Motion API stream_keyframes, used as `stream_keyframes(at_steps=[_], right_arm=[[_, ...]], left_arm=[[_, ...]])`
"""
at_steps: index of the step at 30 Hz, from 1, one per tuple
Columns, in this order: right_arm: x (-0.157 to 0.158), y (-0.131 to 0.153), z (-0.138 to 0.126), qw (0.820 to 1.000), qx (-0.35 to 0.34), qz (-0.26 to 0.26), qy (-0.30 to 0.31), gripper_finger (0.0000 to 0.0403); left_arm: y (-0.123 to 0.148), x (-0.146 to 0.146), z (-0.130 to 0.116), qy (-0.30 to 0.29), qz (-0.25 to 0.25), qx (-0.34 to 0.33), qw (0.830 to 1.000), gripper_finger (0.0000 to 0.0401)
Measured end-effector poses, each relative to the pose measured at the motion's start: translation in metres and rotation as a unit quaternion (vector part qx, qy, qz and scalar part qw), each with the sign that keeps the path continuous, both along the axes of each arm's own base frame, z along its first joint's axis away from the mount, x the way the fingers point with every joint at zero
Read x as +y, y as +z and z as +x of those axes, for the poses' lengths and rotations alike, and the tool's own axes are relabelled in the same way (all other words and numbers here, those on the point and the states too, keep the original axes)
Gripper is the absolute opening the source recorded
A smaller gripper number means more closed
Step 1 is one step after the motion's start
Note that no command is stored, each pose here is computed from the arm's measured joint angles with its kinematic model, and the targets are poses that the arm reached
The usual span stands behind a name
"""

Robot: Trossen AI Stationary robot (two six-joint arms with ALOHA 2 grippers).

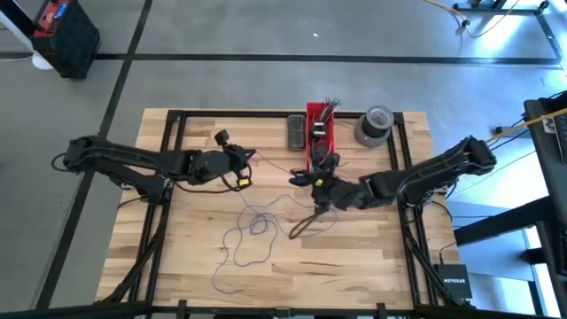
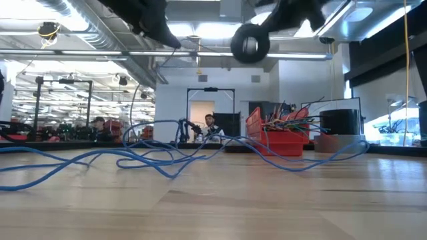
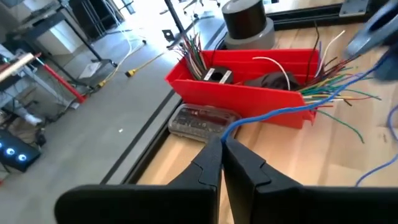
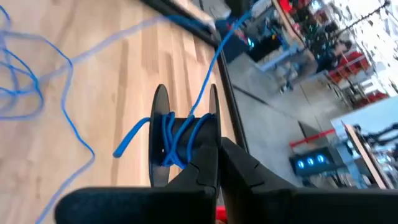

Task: Coil cords
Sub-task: Coil the blue wire into the black spool

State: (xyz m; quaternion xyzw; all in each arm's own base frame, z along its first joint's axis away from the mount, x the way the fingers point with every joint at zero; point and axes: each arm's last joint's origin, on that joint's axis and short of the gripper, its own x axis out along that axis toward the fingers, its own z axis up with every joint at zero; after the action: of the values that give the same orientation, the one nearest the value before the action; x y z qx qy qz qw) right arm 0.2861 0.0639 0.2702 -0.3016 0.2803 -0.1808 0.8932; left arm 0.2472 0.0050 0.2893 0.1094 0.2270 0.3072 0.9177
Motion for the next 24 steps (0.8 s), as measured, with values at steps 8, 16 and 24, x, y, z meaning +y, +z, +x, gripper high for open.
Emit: stream_keyframes(at_steps=[8, 16, 24], right_arm=[[-0.025, -0.035, 0.032, 0.998, 0.016, 0.001, -0.06, 0.0008], [-0.062, -0.055, 0.063, 0.992, -0.064, 0.057, -0.095, 0.0008], [-0.085, -0.044, 0.074, 0.966, -0.188, 0.169, -0.056, 0.0008]], left_arm=[[0.006, -0.01, 0.004, -0.065, -0.054, -0.053, 0.995, 0.0005], [0.007, -0.03, 0.025, -0.18, -0.078, -0.108, 0.975, 0.0005], [-0.004, -0.023, 0.04, -0.173, -0.076, -0.112, 0.976, 0.0005]])
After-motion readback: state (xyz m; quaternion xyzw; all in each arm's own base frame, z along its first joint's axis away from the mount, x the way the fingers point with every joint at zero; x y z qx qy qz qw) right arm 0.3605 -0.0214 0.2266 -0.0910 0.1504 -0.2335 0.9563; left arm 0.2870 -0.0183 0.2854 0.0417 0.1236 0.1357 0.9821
